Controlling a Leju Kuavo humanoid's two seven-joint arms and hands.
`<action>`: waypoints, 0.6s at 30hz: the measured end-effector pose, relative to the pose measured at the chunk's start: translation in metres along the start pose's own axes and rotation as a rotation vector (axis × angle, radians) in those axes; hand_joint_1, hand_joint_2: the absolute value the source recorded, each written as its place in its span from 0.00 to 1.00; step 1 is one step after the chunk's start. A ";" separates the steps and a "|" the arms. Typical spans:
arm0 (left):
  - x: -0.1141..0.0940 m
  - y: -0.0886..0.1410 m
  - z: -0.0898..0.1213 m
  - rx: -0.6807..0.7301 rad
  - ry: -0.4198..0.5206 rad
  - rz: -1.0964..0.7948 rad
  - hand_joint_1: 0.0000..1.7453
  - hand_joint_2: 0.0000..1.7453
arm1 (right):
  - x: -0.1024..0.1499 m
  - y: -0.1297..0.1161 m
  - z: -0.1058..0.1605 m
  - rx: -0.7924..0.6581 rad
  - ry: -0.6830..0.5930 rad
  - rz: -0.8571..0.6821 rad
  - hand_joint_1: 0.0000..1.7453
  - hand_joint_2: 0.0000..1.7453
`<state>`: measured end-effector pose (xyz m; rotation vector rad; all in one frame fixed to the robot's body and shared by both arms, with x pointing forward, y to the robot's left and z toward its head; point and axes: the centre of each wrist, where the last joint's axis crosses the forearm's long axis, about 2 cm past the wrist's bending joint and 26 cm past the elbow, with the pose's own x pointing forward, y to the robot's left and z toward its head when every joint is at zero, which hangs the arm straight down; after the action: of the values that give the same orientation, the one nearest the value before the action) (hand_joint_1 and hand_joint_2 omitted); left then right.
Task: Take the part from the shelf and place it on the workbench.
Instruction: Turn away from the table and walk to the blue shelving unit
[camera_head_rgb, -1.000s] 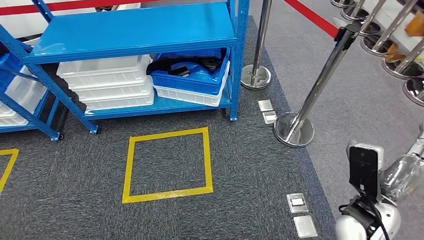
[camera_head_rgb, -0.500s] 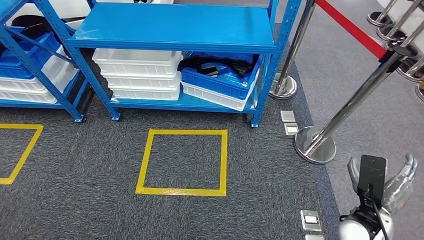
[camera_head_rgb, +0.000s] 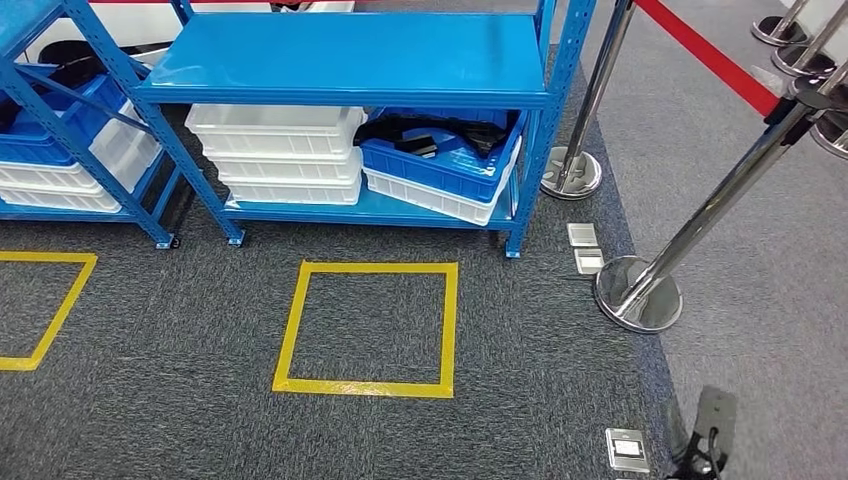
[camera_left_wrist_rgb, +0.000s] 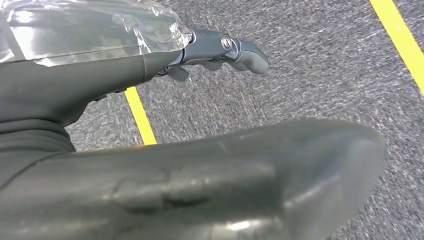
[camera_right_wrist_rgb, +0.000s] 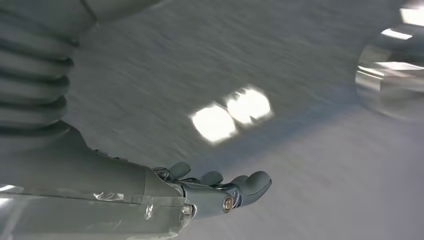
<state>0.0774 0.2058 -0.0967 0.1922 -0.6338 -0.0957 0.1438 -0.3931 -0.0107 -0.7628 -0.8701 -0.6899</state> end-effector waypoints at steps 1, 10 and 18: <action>0.000 0.000 0.000 0.000 0.004 -0.001 0.00 0.25 | -0.011 0.003 0.000 0.022 0.052 0.002 0.00 1.00; 0.004 -0.001 -0.001 -0.015 0.023 -0.030 0.00 0.50 | -0.090 0.043 0.037 0.350 0.588 0.190 0.00 0.00; 0.007 -0.003 -0.002 -0.036 0.012 -0.054 0.00 1.00 | -0.119 0.047 0.067 0.453 0.637 0.416 0.00 1.00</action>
<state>0.0839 0.2024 -0.0947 0.1753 -0.6144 -0.1574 0.0977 -0.2875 -0.0982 -0.2636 -0.2462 -0.3069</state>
